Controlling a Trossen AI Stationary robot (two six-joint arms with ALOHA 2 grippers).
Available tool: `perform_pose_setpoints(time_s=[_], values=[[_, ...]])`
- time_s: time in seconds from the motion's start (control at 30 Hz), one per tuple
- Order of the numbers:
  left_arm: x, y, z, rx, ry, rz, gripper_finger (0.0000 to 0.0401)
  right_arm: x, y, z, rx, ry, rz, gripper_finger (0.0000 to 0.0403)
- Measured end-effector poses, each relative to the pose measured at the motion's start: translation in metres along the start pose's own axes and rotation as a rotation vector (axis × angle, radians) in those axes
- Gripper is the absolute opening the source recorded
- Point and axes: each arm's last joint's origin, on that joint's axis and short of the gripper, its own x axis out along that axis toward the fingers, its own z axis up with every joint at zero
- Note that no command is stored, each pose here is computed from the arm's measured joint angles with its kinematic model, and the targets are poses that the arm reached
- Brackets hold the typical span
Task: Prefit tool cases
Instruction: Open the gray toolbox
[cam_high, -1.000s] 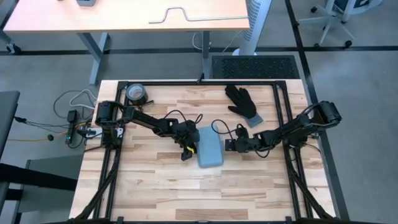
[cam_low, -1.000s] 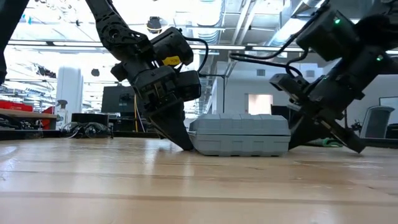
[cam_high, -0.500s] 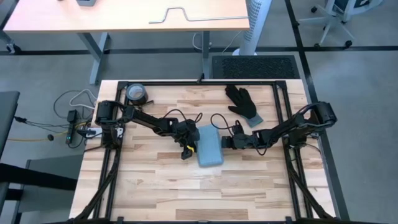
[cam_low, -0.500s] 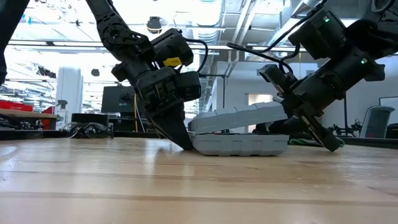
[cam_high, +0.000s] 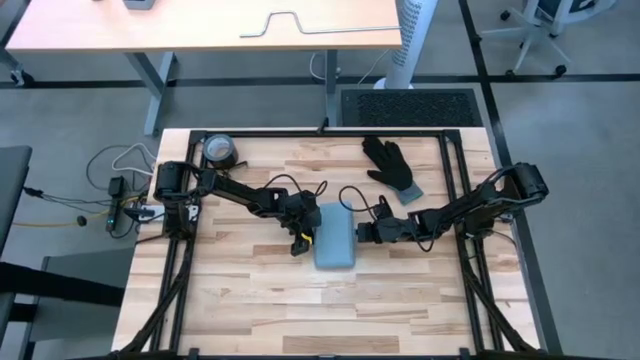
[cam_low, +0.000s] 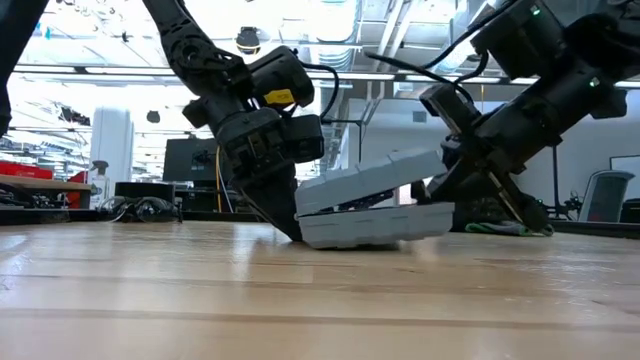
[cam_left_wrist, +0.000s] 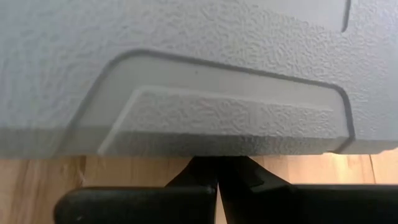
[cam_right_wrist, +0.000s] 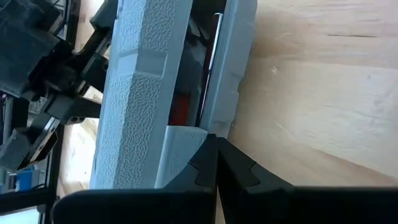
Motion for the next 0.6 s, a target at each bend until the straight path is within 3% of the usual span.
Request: perform_pose_setpoints(time_s=[0.6], values=[[-0.001, 0.0, 0.005, 0.042, -0.006, 0.013, 0.0, -0.027, 0.024, 0.011, -0.03, -0.012, 0.106, 0.0011]])
